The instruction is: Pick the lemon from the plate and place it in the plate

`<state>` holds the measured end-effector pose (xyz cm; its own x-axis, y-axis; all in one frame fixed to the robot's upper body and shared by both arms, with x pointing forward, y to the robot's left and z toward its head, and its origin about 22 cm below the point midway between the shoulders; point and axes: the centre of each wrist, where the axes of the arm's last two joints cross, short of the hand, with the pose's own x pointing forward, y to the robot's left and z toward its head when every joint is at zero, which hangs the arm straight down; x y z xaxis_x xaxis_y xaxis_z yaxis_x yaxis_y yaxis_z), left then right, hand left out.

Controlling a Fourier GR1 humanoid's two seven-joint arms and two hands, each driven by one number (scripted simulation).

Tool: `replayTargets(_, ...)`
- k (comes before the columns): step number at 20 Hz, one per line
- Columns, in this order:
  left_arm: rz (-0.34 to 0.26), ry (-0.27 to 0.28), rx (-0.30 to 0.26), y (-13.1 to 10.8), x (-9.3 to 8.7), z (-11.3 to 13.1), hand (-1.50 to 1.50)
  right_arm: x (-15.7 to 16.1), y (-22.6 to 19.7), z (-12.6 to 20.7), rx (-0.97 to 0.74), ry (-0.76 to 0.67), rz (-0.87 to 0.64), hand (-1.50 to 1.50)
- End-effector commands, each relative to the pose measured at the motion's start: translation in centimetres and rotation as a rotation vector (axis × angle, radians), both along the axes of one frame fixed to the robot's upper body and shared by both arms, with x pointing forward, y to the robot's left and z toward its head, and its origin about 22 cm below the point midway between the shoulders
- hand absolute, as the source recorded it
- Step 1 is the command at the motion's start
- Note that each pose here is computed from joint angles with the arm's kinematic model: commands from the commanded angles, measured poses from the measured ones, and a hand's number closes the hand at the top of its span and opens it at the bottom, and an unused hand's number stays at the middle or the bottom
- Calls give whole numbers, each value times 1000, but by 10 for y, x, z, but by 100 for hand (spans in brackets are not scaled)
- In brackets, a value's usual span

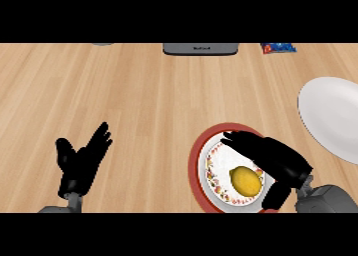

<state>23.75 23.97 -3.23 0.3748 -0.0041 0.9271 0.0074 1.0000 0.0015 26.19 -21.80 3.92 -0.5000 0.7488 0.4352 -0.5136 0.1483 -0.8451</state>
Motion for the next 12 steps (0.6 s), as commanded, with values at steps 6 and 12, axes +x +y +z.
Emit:
replayTargets(6,8,-11,-1,-3,-9,-12,0,0,10,-41,-71,34,28,-150)
replayTargets(12,3,3,15,7,1,5,0,5,3,-62,-131,-40,142,150)
